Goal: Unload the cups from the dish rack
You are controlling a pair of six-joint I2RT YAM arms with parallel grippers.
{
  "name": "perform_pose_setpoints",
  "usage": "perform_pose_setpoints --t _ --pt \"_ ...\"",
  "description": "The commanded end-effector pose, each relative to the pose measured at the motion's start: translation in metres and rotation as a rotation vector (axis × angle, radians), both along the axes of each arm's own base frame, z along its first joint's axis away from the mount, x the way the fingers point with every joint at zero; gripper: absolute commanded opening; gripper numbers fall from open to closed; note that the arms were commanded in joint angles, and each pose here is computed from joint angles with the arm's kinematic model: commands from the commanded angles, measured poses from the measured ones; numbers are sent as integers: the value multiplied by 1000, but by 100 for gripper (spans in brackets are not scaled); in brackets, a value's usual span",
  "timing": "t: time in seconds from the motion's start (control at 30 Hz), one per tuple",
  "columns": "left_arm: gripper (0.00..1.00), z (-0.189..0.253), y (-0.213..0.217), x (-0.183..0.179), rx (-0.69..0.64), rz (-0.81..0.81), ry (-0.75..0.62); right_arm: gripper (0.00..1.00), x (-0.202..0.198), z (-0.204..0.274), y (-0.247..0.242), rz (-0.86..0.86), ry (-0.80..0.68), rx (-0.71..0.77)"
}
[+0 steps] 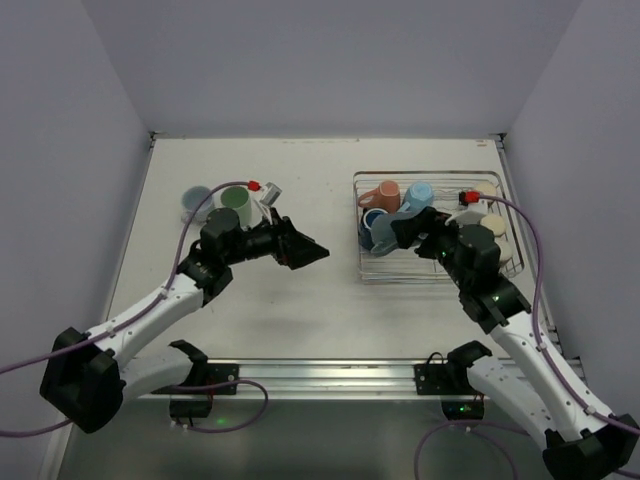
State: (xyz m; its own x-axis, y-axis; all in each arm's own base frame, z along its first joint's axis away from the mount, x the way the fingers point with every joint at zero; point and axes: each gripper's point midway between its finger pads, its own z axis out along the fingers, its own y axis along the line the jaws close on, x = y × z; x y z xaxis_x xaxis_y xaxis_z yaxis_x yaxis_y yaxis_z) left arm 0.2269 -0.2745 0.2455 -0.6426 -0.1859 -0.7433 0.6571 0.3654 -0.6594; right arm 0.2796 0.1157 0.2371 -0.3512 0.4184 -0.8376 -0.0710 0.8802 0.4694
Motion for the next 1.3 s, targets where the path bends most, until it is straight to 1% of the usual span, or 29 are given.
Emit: perform_pose_setpoints --t 0.0,0.07,0.1,0.33,0.43,0.53,0.57,0.63,0.67,0.7,0.77,0.8,0.83,0.87,0.9,0.93,0.97,1.0,1.03,1.07,1.1,1.13,1.23,1.27 --pt "91 35 -27 -16 -180 -115 -20 26 -25 90 65 351 -261 326" --pt "89 36 -38 -20 -215 -143 -3 27 -41 89 83 476 -249 398" --pt "89 35 -40 -20 -223 -148 7 27 -45 98 86 507 -288 428" --pt "86 37 -54 -27 -312 -181 37 26 -52 82 105 622 -235 525" --pt "81 42 -57 -29 -342 -191 23 26 -52 72 112 652 -206 556" --pt "73 43 -60 -30 -353 -193 25 25 -55 66 120 702 -179 604" --pt "60 46 -60 -30 -369 -195 19 25 -56 65 122 709 -162 625" --pt "38 48 -59 -30 -385 -188 17 25 -55 60 124 715 -159 641" --pt "17 51 -59 -30 -392 -187 9 26 -55 59 125 717 -157 650" --pt "10 53 -57 -29 -394 -178 4 30 -55 58 125 718 -155 651" --pt "0 58 -55 -25 -391 -147 -22 36 -55 55 127 725 -146 646" --pt "0 58 -55 -23 -385 -133 -29 53 -56 55 127 729 -145 643" --pt "0 60 -53 -19 -377 -108 -56 66 -56 54 128 730 -144 640" --pt "0 64 -52 -18 -365 -97 -60 79 -53 53 126 715 -147 630" --pt "0 65 -51 -16 -346 -81 -69 89 -51 43 125 689 -109 612" --pt "0 64 -50 -8 -313 -43 -73 99 -48 43 123 667 -107 592" --pt "0 63 -46 -2 -230 -8 -99 99 -47 45 119 647 -136 553" --pt "0 64 -42 2 -191 24 -122 99 -41 35 114 592 -100 526" --pt "0 65 -35 14 -152 100 -140 99 -39 33 110 575 -121 481" --pt "0 69 -26 16 -74 138 -175 99 -39 37 105 555 -141 464" --pt "0 71 -19 22 -37 182 -195 99 -35 28 100 509 -119 438" --pt "0 73 -8 33 2 264 -206 99 -33 25 96 493 -126 404" --pt "0 72 14 45 151 367 -215 99 -31 15 89 452 -98 346" --pt "0 72 17 48 199 375 -217 99 -31 11 88 454 -98 322"
